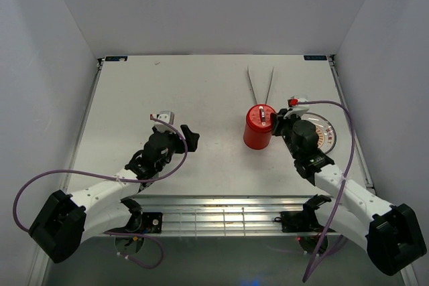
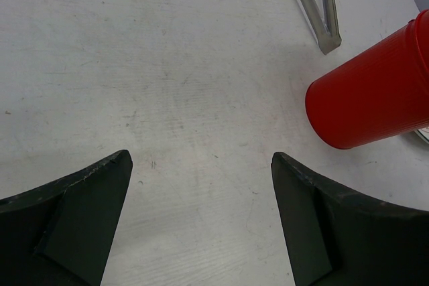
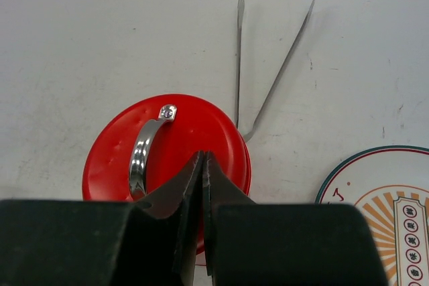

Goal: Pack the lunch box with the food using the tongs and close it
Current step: Adjust the box lid on the packing box.

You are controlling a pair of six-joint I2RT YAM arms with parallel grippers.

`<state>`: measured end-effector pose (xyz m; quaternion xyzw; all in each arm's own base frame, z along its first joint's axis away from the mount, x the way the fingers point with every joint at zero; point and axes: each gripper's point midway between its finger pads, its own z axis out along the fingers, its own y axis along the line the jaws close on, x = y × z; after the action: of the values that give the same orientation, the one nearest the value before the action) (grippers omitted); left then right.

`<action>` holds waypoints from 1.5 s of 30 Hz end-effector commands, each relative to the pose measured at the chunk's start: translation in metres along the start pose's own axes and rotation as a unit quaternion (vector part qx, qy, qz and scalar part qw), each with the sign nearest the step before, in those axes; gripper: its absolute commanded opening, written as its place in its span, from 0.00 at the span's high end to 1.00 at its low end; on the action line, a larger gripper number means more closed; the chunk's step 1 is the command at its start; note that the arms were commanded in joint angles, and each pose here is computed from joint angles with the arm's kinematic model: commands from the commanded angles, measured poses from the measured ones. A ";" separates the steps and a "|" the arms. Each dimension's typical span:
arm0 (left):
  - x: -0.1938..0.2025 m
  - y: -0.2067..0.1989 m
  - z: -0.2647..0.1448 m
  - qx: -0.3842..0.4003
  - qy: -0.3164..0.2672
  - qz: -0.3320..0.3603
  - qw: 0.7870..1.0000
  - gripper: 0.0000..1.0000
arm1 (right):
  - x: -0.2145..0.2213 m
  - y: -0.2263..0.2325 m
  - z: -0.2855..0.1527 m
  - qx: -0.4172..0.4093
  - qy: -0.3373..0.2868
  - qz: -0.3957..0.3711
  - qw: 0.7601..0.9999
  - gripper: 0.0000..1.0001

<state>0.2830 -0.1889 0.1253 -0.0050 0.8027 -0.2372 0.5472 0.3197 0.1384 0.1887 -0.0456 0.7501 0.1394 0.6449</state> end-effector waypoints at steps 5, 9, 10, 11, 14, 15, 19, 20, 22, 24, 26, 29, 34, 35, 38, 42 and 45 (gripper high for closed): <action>-0.021 -0.010 -0.003 0.016 -0.028 -0.005 0.999 0.05 | -0.032 0.001 -0.008 0.010 -0.017 0.011 1.000 0.92; -0.020 -0.011 -0.003 0.016 -0.027 -0.005 0.999 0.05 | -0.061 0.011 -0.009 -0.007 -0.025 0.008 1.000 0.92; -0.020 -0.010 -0.003 0.016 -0.026 -0.005 1.000 0.05 | -0.058 0.012 -0.009 -0.010 -0.016 0.006 1.000 0.92; -0.020 -0.011 -0.003 0.016 -0.026 -0.005 1.000 0.05 | -0.056 0.013 -0.009 -0.013 -0.010 0.008 1.000 0.92; -0.020 -0.011 -0.003 0.016 -0.027 -0.005 0.999 0.05 | -0.022 0.009 -0.011 -0.009 0.029 0.017 0.999 0.92; -0.021 -0.011 -0.003 0.016 -0.028 -0.005 0.999 0.05 | -0.015 0.009 -0.013 -0.011 0.031 0.020 0.999 0.92; -0.019 -0.011 -0.002 0.016 -0.025 -0.005 1.000 0.05 | 0.019 0.002 -0.020 -0.003 0.054 0.033 0.998 0.92; -0.018 -0.011 -0.002 0.015 -0.023 -0.005 1.000 0.05 | 0.022 0.002 -0.021 -0.004 0.056 0.035 0.998 0.92; -0.018 -0.011 -0.001 0.015 -0.023 -0.005 1.000 0.05 | 0.019 0.001 -0.021 -0.001 0.059 0.036 0.998 0.92; -0.017 -0.011 0.000 0.014 -0.020 -0.004 1.000 0.05 | 0.015 0.000 -0.021 0.004 0.062 0.031 0.998 0.92; -0.017 -0.010 0.000 0.014 -0.021 -0.005 1.000 0.05 | -0.003 0.003 -0.021 0.002 0.048 0.030 0.998 0.92; -0.018 -0.010 0.000 0.013 -0.022 -0.004 1.000 0.05 | -0.033 0.007 -0.023 -0.002 0.025 0.028 0.999 0.92; -0.017 -0.010 0.000 0.013 -0.020 -0.005 1.000 0.05 | -0.057 0.030 -0.018 -0.049 0.055 0.009 0.997 0.92; -0.017 -0.011 0.000 0.014 -0.020 -0.004 1.000 0.05 | -0.067 0.037 -0.018 -0.063 0.052 0.010 0.997 0.92; -0.016 -0.010 0.000 0.013 -0.019 -0.004 1.000 0.05 | -0.064 0.047 -0.012 -0.084 0.076 0.008 0.994 0.92; -0.016 -0.011 0.001 0.014 -0.018 -0.002 1.000 0.05 | -0.073 0.064 -0.004 -0.125 0.082 0.000 0.989 0.92; -0.016 -0.010 0.001 0.012 -0.018 -0.002 1.000 0.05 | -0.066 0.080 0.004 -0.160 0.120 -0.003 0.980 0.92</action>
<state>0.2829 -0.1888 0.1265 -0.0054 0.8016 -0.2380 0.5485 0.3167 0.1853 0.2497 -0.1180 0.7968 0.2119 0.5534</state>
